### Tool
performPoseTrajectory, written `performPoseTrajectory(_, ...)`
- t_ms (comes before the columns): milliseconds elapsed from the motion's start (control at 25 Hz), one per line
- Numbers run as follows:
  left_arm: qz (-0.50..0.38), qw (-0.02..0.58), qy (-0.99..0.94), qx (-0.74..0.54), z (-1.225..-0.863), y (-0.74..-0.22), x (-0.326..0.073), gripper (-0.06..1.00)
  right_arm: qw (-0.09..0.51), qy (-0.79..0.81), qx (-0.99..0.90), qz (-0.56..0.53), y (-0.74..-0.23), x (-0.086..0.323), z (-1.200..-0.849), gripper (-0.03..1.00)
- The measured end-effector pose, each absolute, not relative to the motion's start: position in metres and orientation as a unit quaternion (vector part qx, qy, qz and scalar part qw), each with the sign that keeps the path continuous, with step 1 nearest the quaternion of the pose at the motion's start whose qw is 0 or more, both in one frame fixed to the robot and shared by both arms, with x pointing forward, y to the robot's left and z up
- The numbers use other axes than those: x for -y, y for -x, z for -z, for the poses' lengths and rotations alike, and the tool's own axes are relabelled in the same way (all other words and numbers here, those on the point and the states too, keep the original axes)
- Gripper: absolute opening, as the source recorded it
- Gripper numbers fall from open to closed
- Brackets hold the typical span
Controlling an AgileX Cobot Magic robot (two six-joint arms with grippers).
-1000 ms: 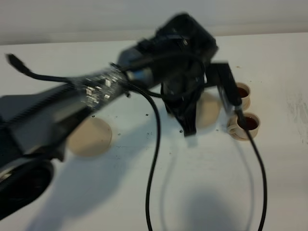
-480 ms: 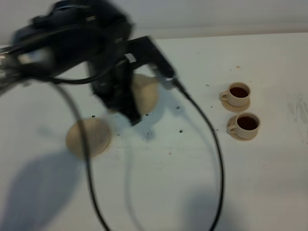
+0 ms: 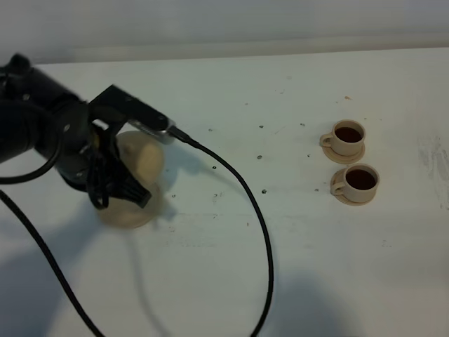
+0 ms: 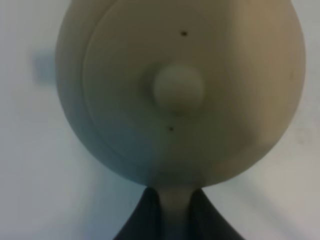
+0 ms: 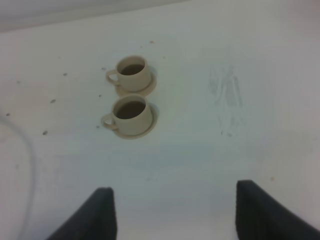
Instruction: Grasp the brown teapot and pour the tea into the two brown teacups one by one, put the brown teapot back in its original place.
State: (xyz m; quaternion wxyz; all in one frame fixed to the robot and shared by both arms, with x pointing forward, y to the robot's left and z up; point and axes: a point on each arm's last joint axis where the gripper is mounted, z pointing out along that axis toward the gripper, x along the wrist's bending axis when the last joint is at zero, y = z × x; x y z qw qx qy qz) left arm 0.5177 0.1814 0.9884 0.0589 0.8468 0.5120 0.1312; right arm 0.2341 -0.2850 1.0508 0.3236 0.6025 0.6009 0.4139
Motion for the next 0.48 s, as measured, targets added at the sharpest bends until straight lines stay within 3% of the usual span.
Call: performPoseTrajectory(480,-0.092,0.087,-0.790,-0.600,-0.956,-0.521,-0.207,0.11,0.324,-0.602,-0.601,-0.414,-0.234,0.285,-1.051,0.54)
